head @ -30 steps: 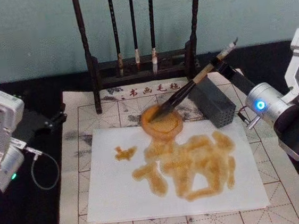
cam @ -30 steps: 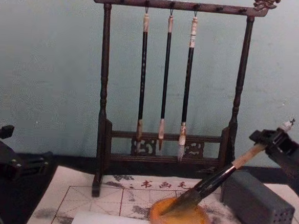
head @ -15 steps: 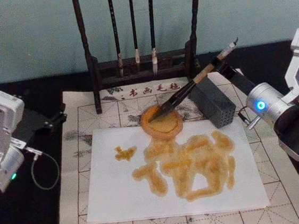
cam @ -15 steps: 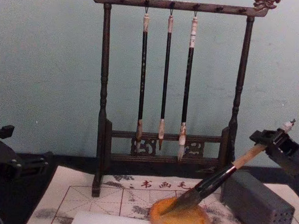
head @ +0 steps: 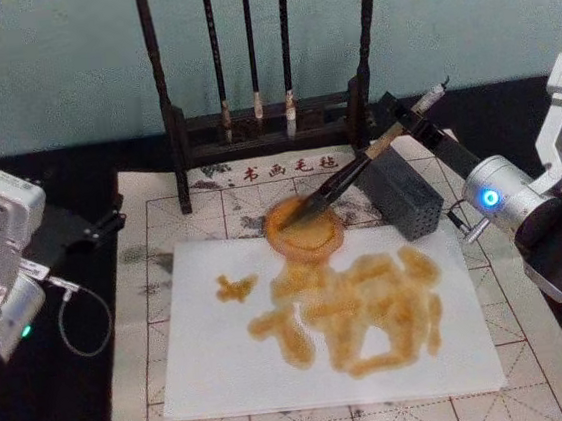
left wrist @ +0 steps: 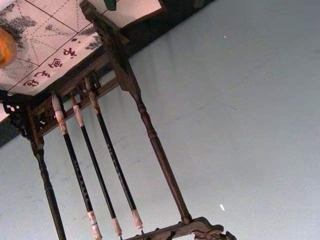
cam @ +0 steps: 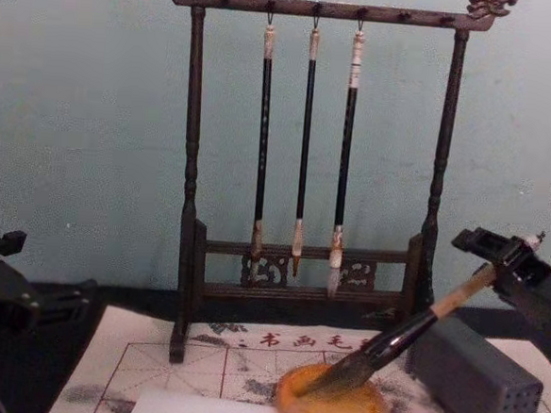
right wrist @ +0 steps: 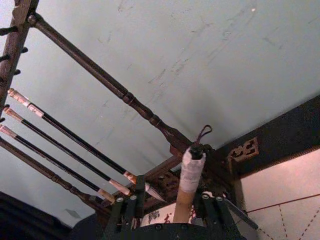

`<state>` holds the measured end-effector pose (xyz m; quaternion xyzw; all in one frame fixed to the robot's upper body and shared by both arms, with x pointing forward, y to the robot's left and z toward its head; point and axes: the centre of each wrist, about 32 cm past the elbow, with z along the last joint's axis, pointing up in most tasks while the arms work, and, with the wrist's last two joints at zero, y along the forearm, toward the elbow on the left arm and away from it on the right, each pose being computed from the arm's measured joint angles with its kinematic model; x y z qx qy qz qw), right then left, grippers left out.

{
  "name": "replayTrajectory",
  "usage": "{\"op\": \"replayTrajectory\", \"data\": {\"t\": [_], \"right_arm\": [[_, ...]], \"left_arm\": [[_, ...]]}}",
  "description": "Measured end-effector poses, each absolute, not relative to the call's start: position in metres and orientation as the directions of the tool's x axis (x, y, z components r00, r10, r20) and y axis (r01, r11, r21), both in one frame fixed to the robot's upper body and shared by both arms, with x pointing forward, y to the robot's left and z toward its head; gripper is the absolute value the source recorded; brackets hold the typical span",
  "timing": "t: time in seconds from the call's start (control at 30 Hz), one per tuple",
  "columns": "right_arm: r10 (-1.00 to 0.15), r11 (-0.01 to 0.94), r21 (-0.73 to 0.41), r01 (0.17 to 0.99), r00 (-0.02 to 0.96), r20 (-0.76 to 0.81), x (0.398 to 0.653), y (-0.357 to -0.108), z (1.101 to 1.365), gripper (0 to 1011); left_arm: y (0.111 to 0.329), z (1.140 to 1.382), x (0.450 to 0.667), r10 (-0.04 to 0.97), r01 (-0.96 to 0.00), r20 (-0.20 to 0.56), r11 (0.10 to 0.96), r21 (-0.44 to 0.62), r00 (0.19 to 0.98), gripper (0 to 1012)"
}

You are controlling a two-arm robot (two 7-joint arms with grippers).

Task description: Pick up the brush from the inkstone, write on the paper, then place the brush back to its original position.

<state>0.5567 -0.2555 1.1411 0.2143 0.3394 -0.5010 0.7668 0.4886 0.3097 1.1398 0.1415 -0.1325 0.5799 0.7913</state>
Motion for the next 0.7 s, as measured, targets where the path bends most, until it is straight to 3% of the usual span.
{"op": "replayTrajectory", "data": {"t": [0.4,0.53,0.7], "right_arm": [[-0.623,0.407,-0.012,0.914,0.268,-0.735,0.5567,-0.2555,1.1411,925],[-0.623,0.406,-0.012,0.914,0.268,-0.735,0.5567,-0.2555,1.1411,998],[-0.623,0.407,-0.012,0.914,0.268,-0.735,0.5567,-0.2555,1.1411,1002]], "left_arm": [[0.3097,1.1398,0.4886,0.880,-0.955,0.374,0.287,0.070,0.292,1001],[0.3097,1.1398,0.4886,0.880,-0.955,0.374,0.287,0.070,0.292,1001],[0.3097,1.1398,0.4886,0.880,-0.955,0.374,0.287,0.070,0.292,1001]]}}
